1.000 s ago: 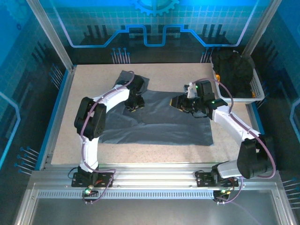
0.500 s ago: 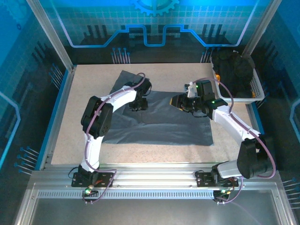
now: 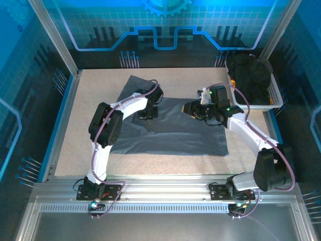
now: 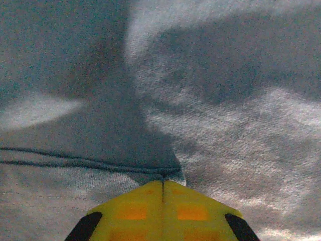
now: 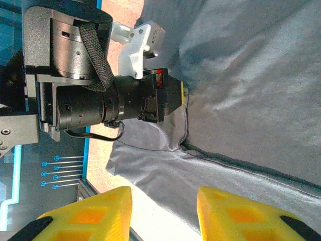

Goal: Fold and stack the t-shirts

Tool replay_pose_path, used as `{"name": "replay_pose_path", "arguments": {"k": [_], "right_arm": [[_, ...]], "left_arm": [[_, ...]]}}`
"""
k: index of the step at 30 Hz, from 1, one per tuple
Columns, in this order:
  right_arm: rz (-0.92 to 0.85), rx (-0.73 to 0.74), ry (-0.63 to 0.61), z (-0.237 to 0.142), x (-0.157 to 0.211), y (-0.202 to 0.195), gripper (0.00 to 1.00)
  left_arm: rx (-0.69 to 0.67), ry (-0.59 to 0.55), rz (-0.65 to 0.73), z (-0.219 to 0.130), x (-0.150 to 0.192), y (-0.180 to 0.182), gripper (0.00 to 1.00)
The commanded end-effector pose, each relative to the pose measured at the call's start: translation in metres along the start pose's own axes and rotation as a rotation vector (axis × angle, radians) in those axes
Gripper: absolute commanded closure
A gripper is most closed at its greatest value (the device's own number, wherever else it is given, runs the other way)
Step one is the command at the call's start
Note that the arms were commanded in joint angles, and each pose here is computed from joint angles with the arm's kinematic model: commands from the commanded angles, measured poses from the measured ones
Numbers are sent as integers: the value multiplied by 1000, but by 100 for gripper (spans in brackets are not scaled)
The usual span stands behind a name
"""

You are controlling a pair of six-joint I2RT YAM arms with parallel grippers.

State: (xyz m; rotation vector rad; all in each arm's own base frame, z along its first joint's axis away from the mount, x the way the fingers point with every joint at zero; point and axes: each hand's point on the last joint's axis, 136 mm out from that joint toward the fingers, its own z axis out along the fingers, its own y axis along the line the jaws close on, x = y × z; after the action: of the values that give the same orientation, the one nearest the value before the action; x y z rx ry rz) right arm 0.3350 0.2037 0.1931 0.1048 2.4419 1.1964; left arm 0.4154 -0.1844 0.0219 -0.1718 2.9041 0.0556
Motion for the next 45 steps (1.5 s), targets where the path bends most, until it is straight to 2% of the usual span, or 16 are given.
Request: {"name": "replay_pose_path", "arguments": {"k": [1, 9, 18, 34, 35, 37, 38, 42, 45], "right_arm": [[3, -22, -3, -2, -4, 3, 60], [7, -18, -3, -3, -3, 0, 60], [11, -19, 3, -1, -2, -2, 61], [30, 8, 17, 0, 4, -11, 61], [32, 19, 18, 0, 5, -13, 60], [40, 58, 15, -2, 7, -21, 59], [47, 82, 14, -4, 8, -26, 58], [101, 199, 17, -14, 22, -59, 58], [148, 300, 45, -24, 40, -87, 58]], "left_arm": [[-17, -26, 39, -7, -2, -5, 100], [10, -91, 41, -35, 0, -13, 100], [49, -133, 37, -49, -3, -24, 100], [101, -124, 75, -36, -5, -40, 100], [105, -126, 74, -38, -5, -41, 92], [106, -135, 60, -47, -6, -39, 67], [108, -142, 47, -53, -7, -36, 61], [100, -137, -63, -82, 5, -10, 56], [84, -60, -213, -84, 30, 30, 59]]}}
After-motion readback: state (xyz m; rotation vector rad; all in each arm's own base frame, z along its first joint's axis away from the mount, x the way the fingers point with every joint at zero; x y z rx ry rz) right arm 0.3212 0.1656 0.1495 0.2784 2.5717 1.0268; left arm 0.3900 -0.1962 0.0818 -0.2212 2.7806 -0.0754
